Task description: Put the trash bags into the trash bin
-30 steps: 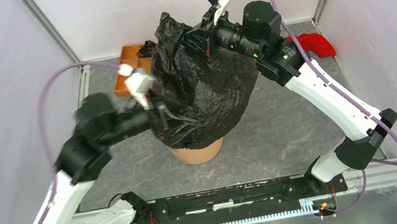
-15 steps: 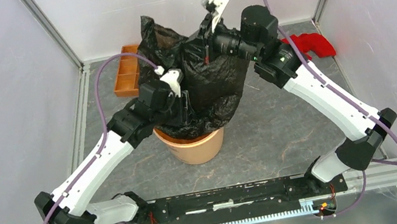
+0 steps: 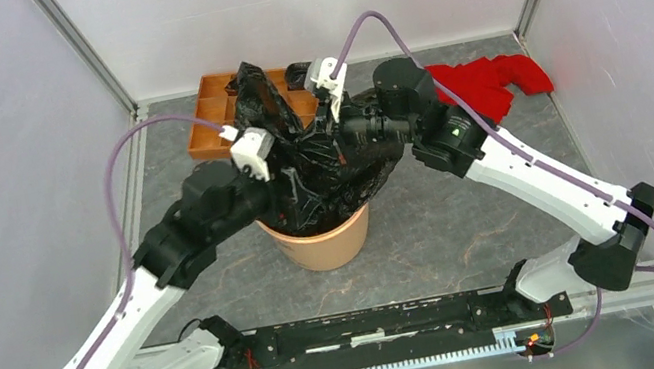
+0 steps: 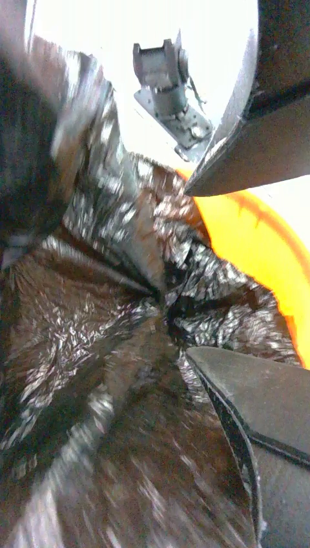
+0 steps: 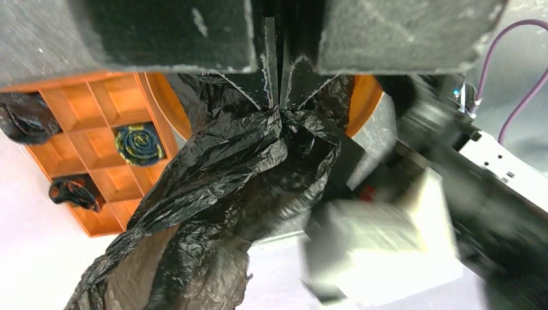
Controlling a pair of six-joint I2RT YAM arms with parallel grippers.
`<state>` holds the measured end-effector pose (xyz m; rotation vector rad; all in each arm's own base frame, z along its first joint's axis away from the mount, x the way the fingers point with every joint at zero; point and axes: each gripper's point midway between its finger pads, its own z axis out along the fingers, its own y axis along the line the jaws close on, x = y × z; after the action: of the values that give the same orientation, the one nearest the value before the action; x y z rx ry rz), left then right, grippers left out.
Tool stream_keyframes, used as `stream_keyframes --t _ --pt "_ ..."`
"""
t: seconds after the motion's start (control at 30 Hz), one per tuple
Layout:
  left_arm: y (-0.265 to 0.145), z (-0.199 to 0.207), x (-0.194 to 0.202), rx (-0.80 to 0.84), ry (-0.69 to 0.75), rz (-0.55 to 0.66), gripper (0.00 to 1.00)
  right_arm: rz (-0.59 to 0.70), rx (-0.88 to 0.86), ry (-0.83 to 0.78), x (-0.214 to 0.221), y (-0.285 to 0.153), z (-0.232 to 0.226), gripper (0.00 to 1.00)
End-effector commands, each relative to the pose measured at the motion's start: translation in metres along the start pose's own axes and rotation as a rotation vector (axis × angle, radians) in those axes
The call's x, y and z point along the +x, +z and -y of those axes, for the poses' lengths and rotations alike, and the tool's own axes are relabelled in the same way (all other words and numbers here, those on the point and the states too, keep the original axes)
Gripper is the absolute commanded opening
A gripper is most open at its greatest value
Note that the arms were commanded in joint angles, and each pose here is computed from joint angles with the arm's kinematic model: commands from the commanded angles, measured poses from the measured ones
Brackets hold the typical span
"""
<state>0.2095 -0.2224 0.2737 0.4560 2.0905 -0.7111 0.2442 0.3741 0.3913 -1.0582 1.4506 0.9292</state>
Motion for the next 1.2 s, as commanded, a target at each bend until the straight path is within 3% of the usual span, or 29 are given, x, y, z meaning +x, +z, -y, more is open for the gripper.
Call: stream_keyframes --t 0.0,0.2,0.33,0.5,0.73,0.87,1.07,1.17 --pt "-0.053 0.024 -0.050 0.108 0.112 0.231 0.93 0.019 0.037 -0.053 -0.008 -0.018 0.002 0.01" --pt "-0.110 -0.010 -0.100 -0.122 -0.010 0.479 0.95 -0.119 -0.046 -0.040 0.037 -0.004 -0.015 0.01" --pt "-0.141 -0.065 -0.103 -0.420 -0.140 0.597 1.00 -0.238 -0.057 -0.002 0.072 0.013 -0.025 0.01" --pt "-0.160 -0.072 -0.105 -0.447 -0.169 0.669 1.00 -0.369 -0.114 0.082 0.126 0.034 -0.047 0.01" --pt "-0.162 -0.071 -0.099 -0.432 -0.169 0.656 1.00 -0.515 -0.030 0.204 0.194 0.060 -0.035 0.01" --pt "-0.155 -0.071 -0.090 -0.419 -0.174 0.633 1.00 -0.574 0.017 0.214 0.208 0.068 -0.026 0.01" --pt "-0.116 -0.076 -0.058 -0.422 -0.202 0.510 1.00 -0.464 0.099 0.212 0.174 0.079 -0.010 0.01" --pt "-0.092 -0.075 -0.036 -0.401 -0.227 0.429 0.99 -0.374 0.187 0.321 0.169 0.090 0.004 0.01"
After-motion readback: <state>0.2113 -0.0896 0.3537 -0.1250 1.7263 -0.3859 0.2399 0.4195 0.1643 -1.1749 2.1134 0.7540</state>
